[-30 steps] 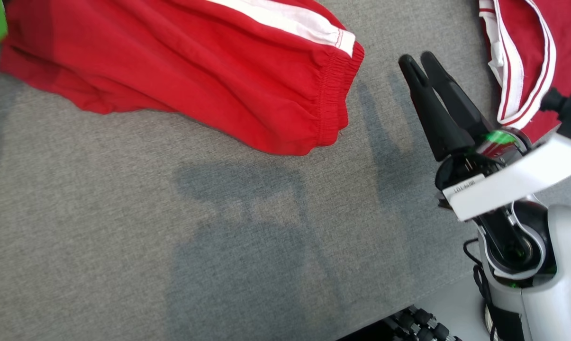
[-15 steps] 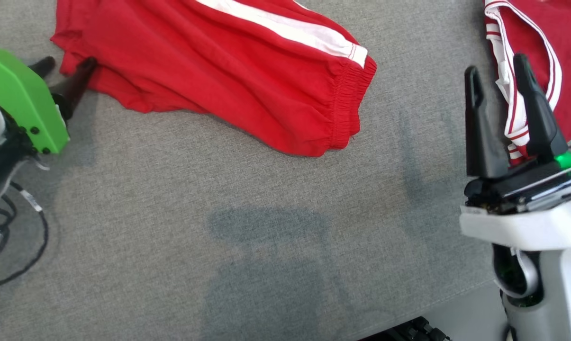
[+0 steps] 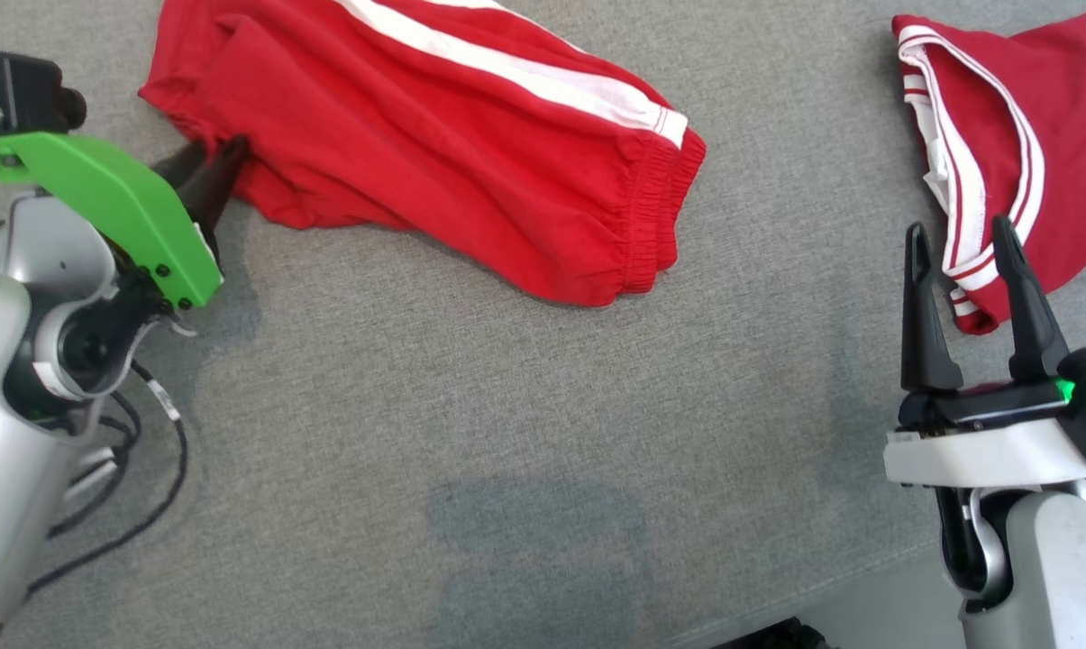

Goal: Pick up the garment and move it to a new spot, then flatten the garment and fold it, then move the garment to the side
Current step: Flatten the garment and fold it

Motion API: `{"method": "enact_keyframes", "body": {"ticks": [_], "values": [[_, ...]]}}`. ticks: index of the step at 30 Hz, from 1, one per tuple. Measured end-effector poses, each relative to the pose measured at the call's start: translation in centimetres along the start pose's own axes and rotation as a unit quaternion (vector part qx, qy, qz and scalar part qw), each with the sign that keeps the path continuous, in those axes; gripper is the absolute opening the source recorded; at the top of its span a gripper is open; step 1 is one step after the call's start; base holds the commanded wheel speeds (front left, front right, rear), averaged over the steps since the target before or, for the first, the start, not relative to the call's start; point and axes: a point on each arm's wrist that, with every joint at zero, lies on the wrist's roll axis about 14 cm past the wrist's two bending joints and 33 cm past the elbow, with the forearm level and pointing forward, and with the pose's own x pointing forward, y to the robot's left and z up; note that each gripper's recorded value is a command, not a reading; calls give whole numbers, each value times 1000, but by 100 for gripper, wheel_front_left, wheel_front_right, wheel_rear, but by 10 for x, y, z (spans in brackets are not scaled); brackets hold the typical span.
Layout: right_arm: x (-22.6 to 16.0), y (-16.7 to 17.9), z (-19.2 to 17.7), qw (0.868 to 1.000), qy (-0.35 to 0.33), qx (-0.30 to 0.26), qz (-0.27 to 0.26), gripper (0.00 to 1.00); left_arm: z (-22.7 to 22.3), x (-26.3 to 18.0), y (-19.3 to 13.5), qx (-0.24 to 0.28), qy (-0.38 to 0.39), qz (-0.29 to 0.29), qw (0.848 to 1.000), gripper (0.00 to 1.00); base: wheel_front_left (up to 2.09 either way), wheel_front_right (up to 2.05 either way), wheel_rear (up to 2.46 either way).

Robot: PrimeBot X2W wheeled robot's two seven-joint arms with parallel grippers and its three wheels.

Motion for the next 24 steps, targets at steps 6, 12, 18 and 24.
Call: {"method": "enact_keyframes", "body": {"ticks": [6,12,18,24], "values": [[-28,-12,-20,999,42,12,-22,100,-15,-6,-10,-45,-15,-11,999,0,0,0,0],[-54,-14,-33,997,72,13,-26,100,-30,-31,-20,-76,-55,-10,996,0,0,0,0],[-59,13,-39,996,82,22,18,100,-46,-79,-19,-106,-122,13,987,0,0,0,0],[-54,42,-38,995,76,25,64,100,-57,-121,-24,-120,-173,34,977,0,0,0,0]]}}
